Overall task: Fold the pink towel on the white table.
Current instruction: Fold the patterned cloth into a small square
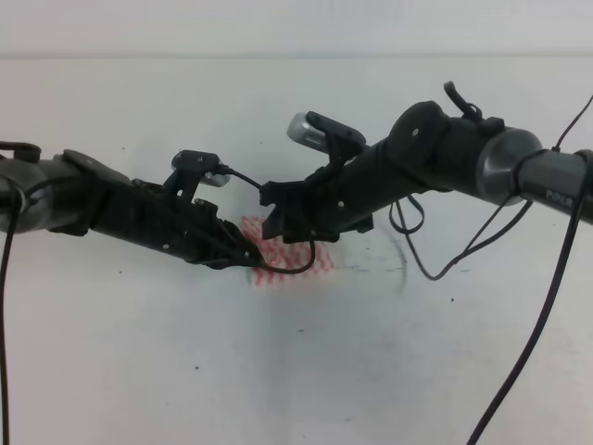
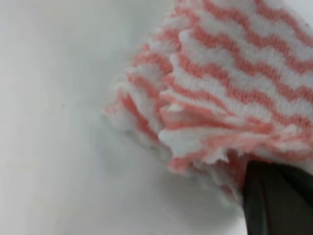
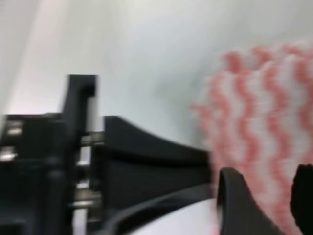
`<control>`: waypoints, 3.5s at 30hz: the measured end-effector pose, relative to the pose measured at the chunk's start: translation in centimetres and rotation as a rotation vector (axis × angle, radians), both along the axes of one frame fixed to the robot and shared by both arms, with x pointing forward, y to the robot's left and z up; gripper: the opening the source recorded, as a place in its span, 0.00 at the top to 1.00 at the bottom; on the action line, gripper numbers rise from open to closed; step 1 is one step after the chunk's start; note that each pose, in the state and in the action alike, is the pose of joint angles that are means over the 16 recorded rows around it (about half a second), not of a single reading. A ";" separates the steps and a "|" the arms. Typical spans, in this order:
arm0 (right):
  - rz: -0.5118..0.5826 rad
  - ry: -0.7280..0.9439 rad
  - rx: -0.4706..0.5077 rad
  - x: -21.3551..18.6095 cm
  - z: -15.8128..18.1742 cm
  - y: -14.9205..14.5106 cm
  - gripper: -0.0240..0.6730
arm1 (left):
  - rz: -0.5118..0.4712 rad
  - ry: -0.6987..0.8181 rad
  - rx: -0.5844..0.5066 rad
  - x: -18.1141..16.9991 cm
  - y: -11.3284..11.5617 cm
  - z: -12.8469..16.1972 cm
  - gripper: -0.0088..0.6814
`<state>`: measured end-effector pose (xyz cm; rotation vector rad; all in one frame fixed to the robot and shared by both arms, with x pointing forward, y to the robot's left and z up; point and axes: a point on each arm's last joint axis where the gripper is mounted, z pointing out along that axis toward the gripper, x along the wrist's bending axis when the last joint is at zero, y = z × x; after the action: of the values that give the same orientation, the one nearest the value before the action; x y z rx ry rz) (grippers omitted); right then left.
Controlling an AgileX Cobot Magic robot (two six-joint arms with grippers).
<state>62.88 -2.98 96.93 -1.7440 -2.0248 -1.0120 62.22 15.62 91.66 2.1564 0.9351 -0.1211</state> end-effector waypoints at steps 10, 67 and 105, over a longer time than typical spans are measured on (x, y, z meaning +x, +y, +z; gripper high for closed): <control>0.043 0.011 -0.060 0.2 -0.4 -1.2 0.80 | 0.017 0.005 -0.023 0.1 -0.1 0.2 0.99; 0.126 0.012 -0.015 -2.1 0.1 2.1 0.95 | 0.158 -0.116 -0.033 2.4 0.7 1.6 0.99; 0.144 0.019 -0.064 -1.1 0.3 0.2 0.99 | 0.154 0.046 0.027 1.2 1.4 1.6 0.99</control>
<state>61.74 -2.77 97.23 -1.6053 -2.1575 -0.8916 63.46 17.04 93.29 2.1047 1.1318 -0.0829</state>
